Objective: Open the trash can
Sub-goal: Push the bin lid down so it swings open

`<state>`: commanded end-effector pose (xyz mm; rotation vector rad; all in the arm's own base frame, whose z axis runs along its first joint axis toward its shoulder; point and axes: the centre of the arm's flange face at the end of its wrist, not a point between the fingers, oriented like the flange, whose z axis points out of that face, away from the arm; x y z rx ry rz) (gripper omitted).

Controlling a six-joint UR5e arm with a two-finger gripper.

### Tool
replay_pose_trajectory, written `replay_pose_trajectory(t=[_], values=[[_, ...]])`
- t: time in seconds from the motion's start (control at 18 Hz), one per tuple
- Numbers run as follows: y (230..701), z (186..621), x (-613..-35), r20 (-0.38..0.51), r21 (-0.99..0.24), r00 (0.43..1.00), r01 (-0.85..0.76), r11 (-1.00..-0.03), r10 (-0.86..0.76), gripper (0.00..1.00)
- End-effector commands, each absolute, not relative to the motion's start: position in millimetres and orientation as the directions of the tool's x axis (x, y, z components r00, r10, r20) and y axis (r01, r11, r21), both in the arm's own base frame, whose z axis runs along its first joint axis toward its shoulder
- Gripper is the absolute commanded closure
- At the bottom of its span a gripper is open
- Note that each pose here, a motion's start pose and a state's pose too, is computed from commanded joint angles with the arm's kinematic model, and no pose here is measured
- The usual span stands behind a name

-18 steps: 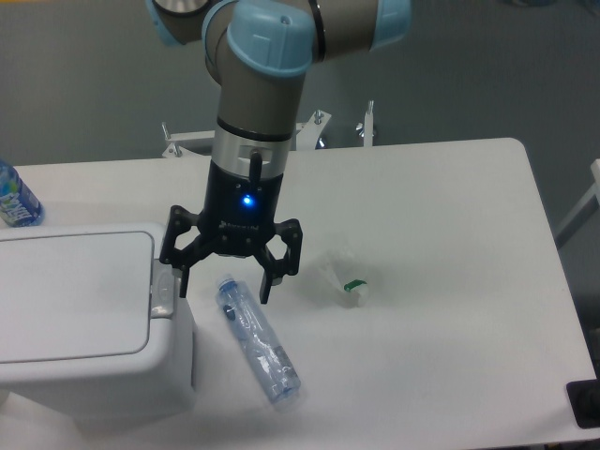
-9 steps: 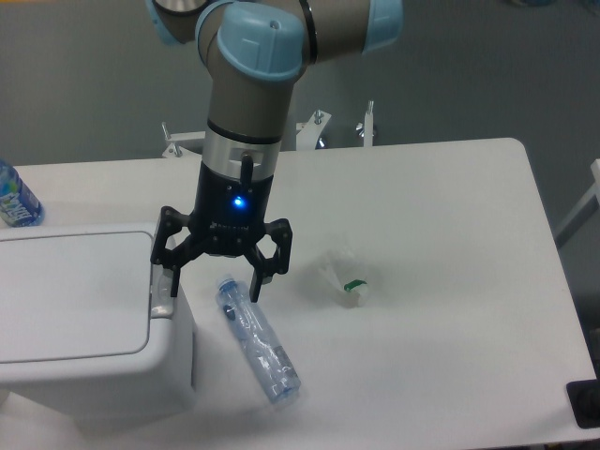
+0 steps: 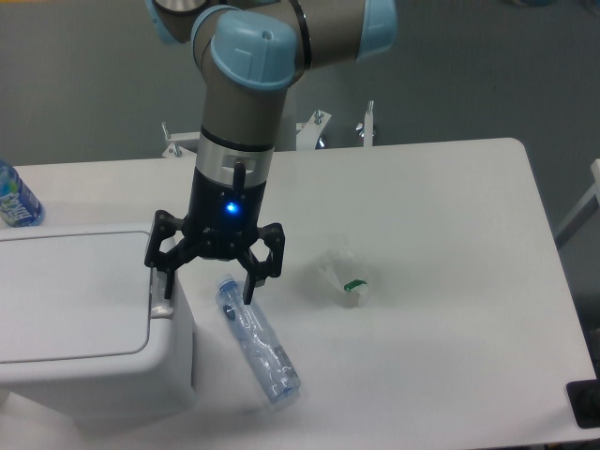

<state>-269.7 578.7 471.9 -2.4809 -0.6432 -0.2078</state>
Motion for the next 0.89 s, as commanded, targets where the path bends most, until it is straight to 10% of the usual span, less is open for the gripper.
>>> replay_pose_trajectory(t=[0.89], values=[[558, 520, -318, 0.180, -0.583, 0.910, 0.404, -0.705, 0.374, 0.00]])
